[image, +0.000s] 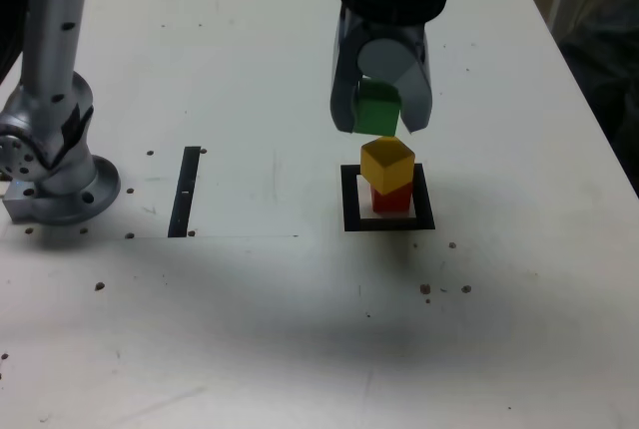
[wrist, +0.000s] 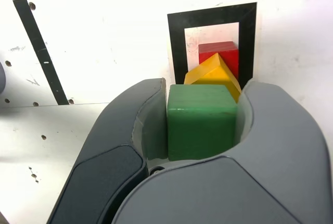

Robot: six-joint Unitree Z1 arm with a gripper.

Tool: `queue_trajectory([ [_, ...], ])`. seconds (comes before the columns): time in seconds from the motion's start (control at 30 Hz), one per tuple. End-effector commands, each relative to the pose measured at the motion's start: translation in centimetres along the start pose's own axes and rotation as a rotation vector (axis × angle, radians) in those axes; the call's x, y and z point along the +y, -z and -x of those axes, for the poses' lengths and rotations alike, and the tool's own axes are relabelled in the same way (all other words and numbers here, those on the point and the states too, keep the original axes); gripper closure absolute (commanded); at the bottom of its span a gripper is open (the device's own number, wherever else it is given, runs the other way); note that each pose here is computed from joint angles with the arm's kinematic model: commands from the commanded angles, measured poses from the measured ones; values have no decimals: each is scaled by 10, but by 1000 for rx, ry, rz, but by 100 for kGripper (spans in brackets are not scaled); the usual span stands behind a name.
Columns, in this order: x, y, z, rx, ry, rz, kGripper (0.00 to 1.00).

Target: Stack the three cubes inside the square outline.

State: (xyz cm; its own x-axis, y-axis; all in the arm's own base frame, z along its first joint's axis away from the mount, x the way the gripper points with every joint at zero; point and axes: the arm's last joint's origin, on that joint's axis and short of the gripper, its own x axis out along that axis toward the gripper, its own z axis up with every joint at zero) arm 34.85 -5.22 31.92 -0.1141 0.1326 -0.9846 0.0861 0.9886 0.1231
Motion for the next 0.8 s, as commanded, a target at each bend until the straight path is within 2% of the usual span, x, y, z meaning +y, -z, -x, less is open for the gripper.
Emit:
queue_trajectory([
  [0.0, -1, -3, -5, 13, 7, 1, 75],
  [0.23, -4, -13, -17, 12, 35, 3, 75],
  [0.53, -2, -20, -25, 8, 28, 3, 74],
  [0.63, -1, -20, -25, 4, 25, 3, 63],
  [0.77, -1, -20, -26, 1, 24, -1, 32],
])
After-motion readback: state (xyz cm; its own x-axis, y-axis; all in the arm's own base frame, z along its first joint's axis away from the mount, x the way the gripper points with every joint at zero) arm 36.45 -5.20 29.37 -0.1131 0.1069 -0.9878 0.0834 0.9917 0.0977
